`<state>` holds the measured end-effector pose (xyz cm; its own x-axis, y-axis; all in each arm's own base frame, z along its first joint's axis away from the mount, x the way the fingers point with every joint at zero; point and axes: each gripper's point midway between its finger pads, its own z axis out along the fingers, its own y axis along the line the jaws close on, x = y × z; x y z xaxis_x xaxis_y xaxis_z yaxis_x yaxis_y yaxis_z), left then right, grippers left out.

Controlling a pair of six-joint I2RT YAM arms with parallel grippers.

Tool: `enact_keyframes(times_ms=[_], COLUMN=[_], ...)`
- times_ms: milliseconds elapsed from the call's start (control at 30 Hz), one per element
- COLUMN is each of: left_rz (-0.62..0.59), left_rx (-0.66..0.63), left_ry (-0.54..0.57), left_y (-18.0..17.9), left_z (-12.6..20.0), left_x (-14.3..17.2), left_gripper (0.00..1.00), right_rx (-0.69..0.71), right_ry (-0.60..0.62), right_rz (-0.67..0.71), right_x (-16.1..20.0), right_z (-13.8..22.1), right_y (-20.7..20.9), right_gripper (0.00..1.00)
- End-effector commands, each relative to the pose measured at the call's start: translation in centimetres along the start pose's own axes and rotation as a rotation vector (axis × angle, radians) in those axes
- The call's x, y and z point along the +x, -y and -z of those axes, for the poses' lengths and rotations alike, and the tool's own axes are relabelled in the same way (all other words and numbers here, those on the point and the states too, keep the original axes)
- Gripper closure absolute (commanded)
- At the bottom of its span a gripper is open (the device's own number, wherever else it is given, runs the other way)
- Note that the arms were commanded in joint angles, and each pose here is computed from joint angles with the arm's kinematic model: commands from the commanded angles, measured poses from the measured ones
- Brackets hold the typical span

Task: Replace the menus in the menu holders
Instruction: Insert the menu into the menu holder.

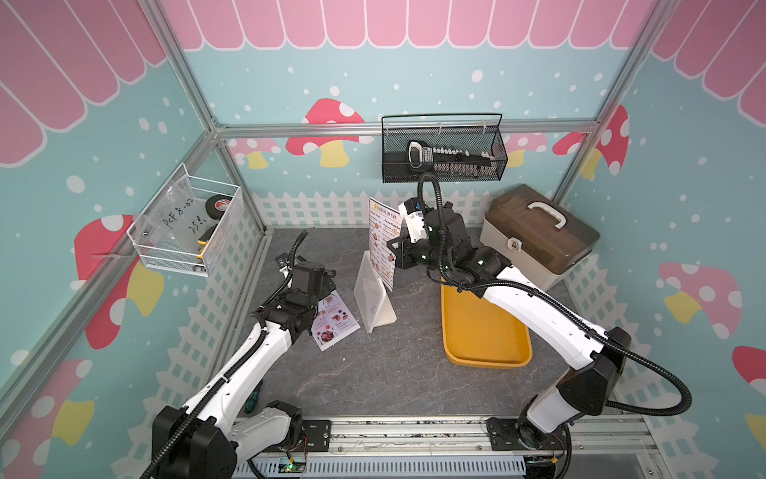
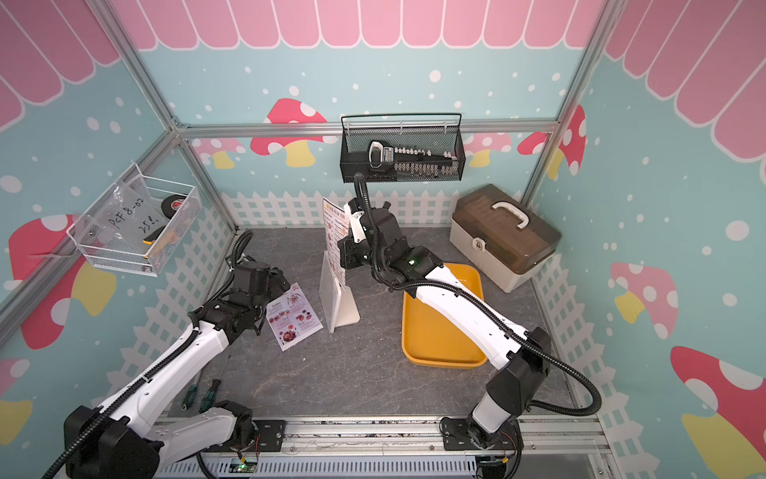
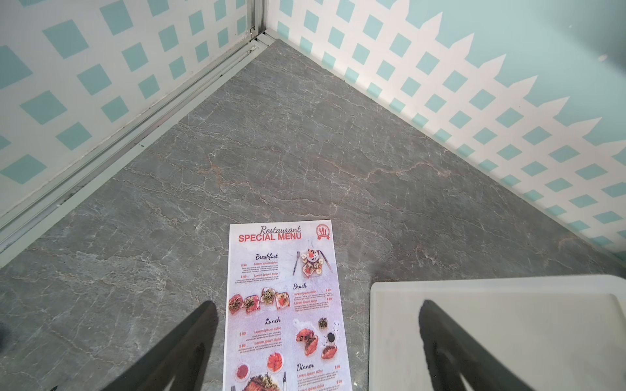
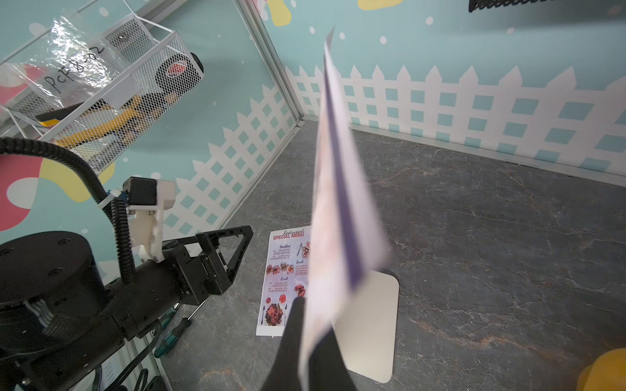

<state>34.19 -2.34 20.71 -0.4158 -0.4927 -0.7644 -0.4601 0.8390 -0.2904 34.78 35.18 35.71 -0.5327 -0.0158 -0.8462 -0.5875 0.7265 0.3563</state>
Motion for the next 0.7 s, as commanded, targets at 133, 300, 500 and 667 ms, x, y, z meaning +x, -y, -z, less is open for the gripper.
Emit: enact_keyframes(times_ms=[133,300,500,667], left_rz=[0.026,0.024,0.021,0.02], left_rx=[0.0,0.005,0.002,0.003], left_ry=[0.035,0.031,0.044,0.05], left_y=[-0.2,-0.1,-0.4,-0.3], left_z=[0.3,0.4,0.7,0.8], left_x=[-0.9,-0.8,-1.1,-1.3], left_gripper=[0.07,0.07,0.07,0.07], right_rx=[0.03,0.025,0.023,0.037], right_ry=[0.005,-0.001,0.008,0.022], right_rz=[-0.003,-0.004,-0.006,0.008], right_x=[0.3,0.7,0.7,0.3], right_z=[-1.1,-2.2,-3.1,-2.6], right_y=[0.9,1.1,1.2,1.3], right_gripper=[1.0,1.0,1.0,1.0])
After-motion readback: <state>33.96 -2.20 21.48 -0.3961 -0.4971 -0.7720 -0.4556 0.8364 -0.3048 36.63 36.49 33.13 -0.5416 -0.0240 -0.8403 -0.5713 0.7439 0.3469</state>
